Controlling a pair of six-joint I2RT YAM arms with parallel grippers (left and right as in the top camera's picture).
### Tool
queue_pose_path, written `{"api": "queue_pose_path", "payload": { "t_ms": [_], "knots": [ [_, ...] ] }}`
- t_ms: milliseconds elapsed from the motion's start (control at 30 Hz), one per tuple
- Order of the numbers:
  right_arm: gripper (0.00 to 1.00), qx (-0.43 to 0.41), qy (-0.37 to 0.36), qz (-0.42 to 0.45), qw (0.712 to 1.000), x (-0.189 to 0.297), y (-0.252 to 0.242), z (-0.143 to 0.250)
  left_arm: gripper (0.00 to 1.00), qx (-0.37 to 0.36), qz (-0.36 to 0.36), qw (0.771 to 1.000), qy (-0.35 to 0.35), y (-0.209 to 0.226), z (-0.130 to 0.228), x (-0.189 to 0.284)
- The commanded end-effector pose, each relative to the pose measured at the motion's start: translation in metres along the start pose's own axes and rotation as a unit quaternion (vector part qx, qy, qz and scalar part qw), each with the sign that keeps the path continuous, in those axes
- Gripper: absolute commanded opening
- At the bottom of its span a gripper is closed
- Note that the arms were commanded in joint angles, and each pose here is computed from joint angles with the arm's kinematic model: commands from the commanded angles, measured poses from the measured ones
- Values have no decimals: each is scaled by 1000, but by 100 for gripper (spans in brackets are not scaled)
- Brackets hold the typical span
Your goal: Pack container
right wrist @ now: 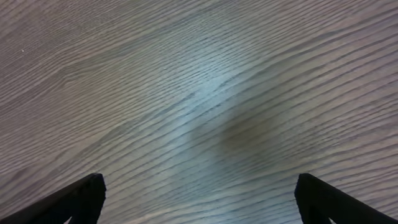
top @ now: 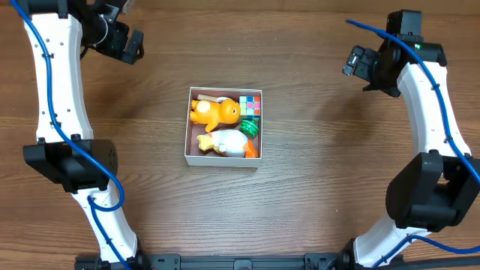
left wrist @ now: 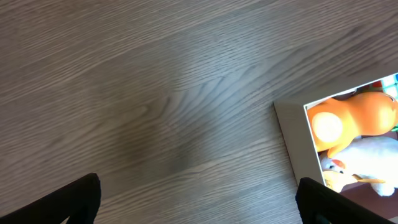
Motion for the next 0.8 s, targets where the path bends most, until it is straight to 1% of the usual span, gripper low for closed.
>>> {"api": "queue_pose_path", "payload": {
  "t_ms": [0, 400, 433, 467, 500, 567, 633, 700, 767],
  "knots": [
    [100, -3, -9, -4, 1000, 6, 1, -2, 100, 7, -12, 1000, -24, -2, -3, 20],
    [100, -3, -9, -4, 1000, 6, 1, -2, 100, 10, -6, 1000, -15, -4, 1, 20],
    [100, -3, -9, -4, 1000, 6, 1, -2, 100, 24, -2, 1000, -18, -5, 0, 20],
    [100, -3, -9, -4, 1000, 6, 1, -2, 100, 22, -2, 1000, -20, -7, -1, 21],
    [100, -3, -9, -4, 1000, 6, 1, -2, 100, 14, -1, 1000, -28, -12, -6, 23],
    [100, -3, -9, -4, 1000, 6, 1, -2, 100, -20, -17, 996, -88, -26, -31, 39],
    [100, -3, -9, -4, 1000, 6, 1, -2, 100, -66, -43, 986, -149, -48, -56, 63],
    [100, -3, -9, -4, 1000, 6, 1, -2, 100, -97, -69, 978, -170, -69, -71, 74],
    [100, -3, -9, -4, 1000, 6, 1, -2, 100, -113, -73, 973, -185, -81, -83, 73]
  ]
}}
Point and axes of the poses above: each gripper's point midway between its finger pads, its own x axis back along the fingers, its own y axis along the line the jaws close on, z = x × y, the point moved 5 cm from there along x, back along the fingers, and after that the axes turned 9 degrees about -x, right-handed, at the moved point
